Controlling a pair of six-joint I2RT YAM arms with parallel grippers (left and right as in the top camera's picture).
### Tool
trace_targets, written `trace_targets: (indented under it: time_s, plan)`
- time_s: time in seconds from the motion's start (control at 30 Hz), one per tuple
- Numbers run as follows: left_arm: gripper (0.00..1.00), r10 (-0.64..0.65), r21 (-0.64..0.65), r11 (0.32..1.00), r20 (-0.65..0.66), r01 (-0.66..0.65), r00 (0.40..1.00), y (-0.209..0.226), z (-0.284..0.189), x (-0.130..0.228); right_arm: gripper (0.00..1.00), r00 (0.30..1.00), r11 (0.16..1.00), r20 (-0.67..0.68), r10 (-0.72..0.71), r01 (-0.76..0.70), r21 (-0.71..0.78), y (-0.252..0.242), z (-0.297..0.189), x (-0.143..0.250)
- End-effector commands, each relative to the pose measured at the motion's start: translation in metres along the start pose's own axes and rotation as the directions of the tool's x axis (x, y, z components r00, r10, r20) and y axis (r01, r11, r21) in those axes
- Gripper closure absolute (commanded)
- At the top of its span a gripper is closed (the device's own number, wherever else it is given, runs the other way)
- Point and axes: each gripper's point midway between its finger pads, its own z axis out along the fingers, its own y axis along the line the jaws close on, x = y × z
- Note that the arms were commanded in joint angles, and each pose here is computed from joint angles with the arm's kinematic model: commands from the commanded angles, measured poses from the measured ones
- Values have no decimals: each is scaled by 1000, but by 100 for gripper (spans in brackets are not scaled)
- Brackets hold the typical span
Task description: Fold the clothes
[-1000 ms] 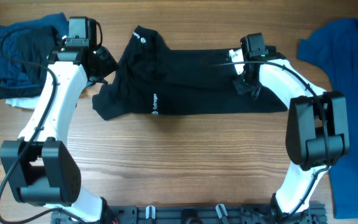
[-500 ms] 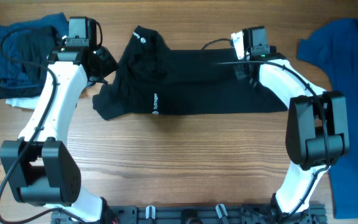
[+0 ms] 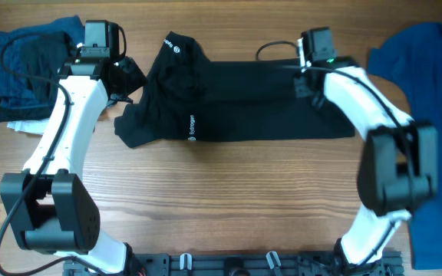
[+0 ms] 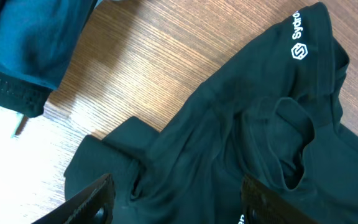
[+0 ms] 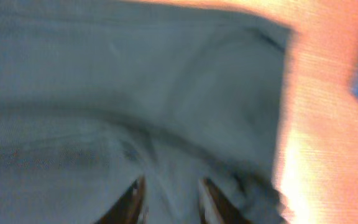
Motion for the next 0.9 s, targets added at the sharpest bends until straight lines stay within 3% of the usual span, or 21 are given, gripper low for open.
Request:
trace_targets:
  time_s: [0.0, 0.17, 0.23, 0.43, 0.87]
  plan:
    - [35, 19, 9, 1000, -4, -19, 1000, -3, 4, 1, 70, 935, 938, 93, 343, -346, 24, -48, -82, -13]
    - [35, 18, 14, 1000, 4, -18, 1000, -4, 4, -1, 70, 844, 851, -146, 516, -525, -28, -59, -80, 41]
    - [35, 18, 16, 1000, 6, -18, 1000, -5, 4, -1, 76, 821, 830, -193, 537, -555, -54, -58, -70, 51]
    - [34, 17, 20, 1000, 12, -17, 1000, -6, 4, -3, 78, 793, 791, -279, 542, -593, -148, -39, -32, 63]
    - [34, 17, 20, 1000, 12, -17, 1000, -6, 4, -3, 59, 692, 758, -402, 599, -652, 9, -29, 28, 105]
